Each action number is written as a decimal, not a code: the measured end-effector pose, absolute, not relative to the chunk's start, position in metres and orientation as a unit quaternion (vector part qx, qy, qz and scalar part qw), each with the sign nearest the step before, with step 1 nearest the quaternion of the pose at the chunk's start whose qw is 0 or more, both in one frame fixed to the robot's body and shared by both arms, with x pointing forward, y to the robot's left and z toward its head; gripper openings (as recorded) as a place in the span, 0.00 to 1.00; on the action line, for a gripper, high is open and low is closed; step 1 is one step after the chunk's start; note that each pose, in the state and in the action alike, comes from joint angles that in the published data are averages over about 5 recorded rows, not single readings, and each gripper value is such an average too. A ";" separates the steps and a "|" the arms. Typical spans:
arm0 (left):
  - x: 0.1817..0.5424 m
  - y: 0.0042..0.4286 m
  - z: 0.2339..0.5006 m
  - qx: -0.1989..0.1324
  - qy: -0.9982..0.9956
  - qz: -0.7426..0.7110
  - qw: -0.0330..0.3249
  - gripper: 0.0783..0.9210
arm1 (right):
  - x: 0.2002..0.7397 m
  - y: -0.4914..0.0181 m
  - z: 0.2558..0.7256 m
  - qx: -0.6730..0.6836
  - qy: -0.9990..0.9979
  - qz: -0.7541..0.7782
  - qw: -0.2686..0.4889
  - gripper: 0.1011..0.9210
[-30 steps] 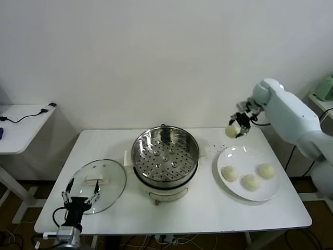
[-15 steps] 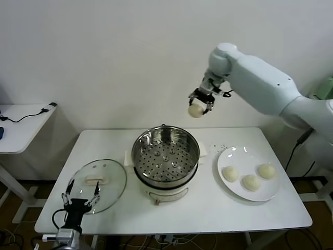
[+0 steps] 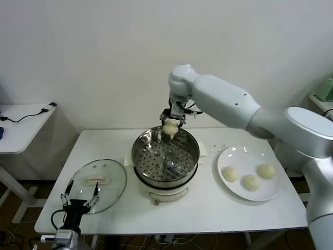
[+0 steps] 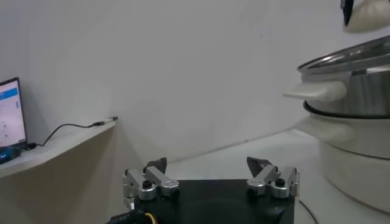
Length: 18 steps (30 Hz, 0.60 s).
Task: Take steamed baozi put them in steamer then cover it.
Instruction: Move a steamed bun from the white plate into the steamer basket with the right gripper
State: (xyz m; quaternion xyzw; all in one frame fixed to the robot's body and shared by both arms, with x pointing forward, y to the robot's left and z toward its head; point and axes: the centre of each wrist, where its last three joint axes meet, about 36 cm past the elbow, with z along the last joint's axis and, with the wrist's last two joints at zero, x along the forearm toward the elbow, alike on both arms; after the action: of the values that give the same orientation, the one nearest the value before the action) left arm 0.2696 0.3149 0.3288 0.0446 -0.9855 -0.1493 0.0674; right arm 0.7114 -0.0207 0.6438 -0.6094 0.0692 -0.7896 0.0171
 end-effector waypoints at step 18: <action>0.265 0.317 0.323 0.049 -0.985 -0.146 0.075 0.88 | 0.710 0.000 0.588 -0.627 0.046 -0.778 0.022 0.81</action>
State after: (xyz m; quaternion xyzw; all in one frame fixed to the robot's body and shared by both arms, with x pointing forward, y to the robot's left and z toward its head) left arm 0.2653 0.3170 0.3231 0.0495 -0.9852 -0.1461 0.0753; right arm 0.7102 0.0002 0.5883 -0.6266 0.0462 -0.7777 0.0216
